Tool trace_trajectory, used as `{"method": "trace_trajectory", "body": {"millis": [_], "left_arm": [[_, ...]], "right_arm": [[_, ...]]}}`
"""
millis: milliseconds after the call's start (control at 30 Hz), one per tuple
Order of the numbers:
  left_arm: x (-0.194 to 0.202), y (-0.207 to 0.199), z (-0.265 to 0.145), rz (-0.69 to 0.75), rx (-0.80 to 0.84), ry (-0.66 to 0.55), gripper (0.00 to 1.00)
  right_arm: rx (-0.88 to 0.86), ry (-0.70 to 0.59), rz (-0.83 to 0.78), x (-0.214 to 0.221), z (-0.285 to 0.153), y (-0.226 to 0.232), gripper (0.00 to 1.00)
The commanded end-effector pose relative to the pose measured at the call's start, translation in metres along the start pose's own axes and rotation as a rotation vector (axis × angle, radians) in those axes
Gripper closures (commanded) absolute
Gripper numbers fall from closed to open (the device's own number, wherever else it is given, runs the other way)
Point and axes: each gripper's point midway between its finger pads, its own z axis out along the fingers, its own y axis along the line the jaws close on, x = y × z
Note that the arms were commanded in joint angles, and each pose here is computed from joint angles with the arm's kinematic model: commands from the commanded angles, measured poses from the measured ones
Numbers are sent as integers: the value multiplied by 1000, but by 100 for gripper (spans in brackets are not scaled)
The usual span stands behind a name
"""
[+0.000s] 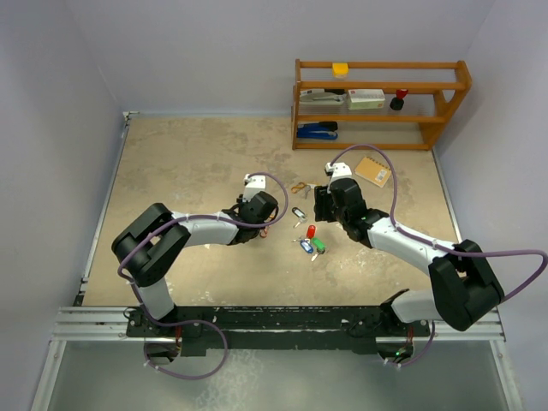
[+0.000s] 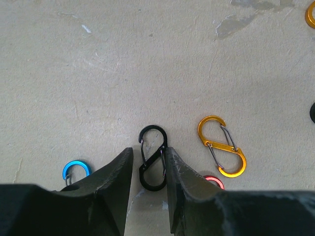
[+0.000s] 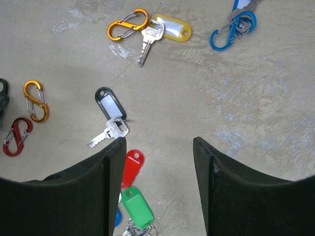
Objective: Put the keys on the keyring
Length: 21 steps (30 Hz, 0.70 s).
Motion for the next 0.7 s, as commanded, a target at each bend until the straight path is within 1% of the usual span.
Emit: {"method": "trace_trajectory", "body": {"millis": [0, 300, 400, 433, 467, 533, 567, 633, 667], "left_arm": [[27, 10, -4, 67, -14, 95, 68], [30, 9, -5, 62, -4, 104, 67], [31, 9, -5, 62, -4, 105, 69], [31, 10, -5, 61, -5, 106, 71], [31, 10, -5, 61, -5, 106, 76], [31, 9, -5, 60, 0, 106, 88], [31, 9, -5, 59, 1, 105, 92], [31, 9, -5, 59, 1, 105, 100], [31, 9, -5, 59, 1, 105, 100]], "right_arm": [[0, -47, 3, -14, -2, 2, 40], [1, -45, 3, -14, -1, 2, 40], [2, -46, 3, -14, -1, 2, 40], [1, -45, 3, -14, -1, 2, 40], [1, -46, 4, -14, -2, 2, 40], [2, -45, 4, -14, -1, 2, 40], [1, -46, 4, -14, -1, 2, 40], [2, -46, 4, -14, -1, 2, 40], [1, -46, 4, -14, -1, 2, 40]]}}
